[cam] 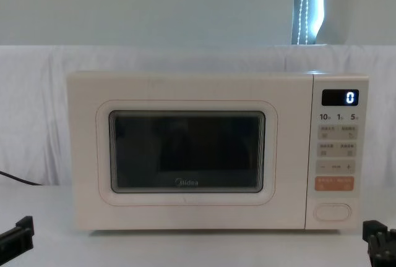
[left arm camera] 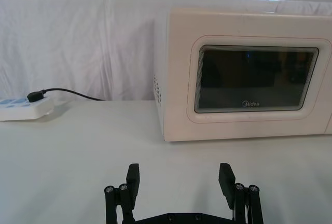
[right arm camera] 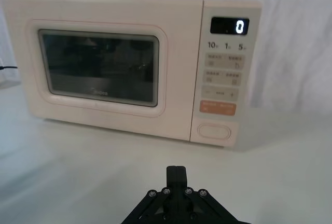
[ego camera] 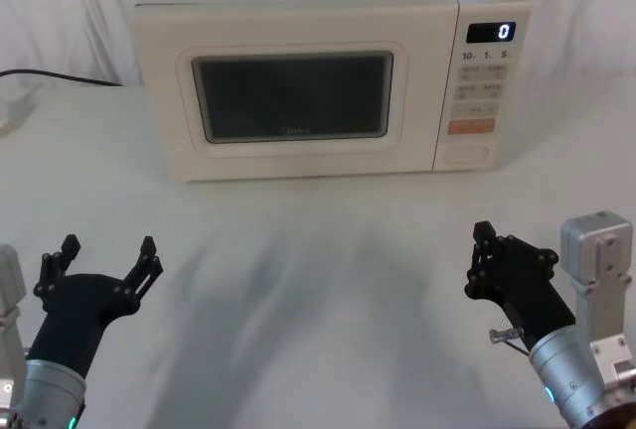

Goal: Press the button to open the microwave door with one hand; close the microwave door with the other hand.

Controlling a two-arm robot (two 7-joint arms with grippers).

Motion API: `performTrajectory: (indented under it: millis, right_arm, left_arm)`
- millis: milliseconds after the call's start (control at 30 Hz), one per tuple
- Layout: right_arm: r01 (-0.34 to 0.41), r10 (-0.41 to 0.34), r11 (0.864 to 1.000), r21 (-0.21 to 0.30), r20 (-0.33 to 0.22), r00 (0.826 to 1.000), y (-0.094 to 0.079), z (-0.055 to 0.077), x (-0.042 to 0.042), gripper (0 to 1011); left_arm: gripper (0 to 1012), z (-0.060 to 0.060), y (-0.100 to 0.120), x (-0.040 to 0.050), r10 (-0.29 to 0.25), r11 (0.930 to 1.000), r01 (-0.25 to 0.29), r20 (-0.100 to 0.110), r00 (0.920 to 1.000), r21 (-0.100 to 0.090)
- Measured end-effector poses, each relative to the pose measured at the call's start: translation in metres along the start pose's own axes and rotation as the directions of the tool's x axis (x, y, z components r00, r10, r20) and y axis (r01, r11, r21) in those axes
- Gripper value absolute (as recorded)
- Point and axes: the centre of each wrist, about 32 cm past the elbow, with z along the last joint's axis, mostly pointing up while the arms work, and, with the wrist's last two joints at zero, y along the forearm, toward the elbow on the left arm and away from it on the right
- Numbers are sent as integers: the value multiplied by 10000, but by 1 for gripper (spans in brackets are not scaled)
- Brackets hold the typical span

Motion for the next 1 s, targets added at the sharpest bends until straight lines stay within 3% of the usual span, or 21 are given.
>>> performTrajectory:
  millis: [333,667,1000]
  right_arm:
    - [65,-100,9990,-441,-798,9968,235,33,99,0]
    - [256,-287,9943,-1035,-282,9992,572,64,170,0]
    - [651,-685,9940,-881,-359,9970,865,-57,309,0]
  left_arm:
    - [1001,0,0,0,-1,10000,1,-1,10000,-1]
    - [1001,0,0,0,0,10000,0,0,10000,0]
    - [1001,0,0,0,0,10000,0,-1,10000,-1]
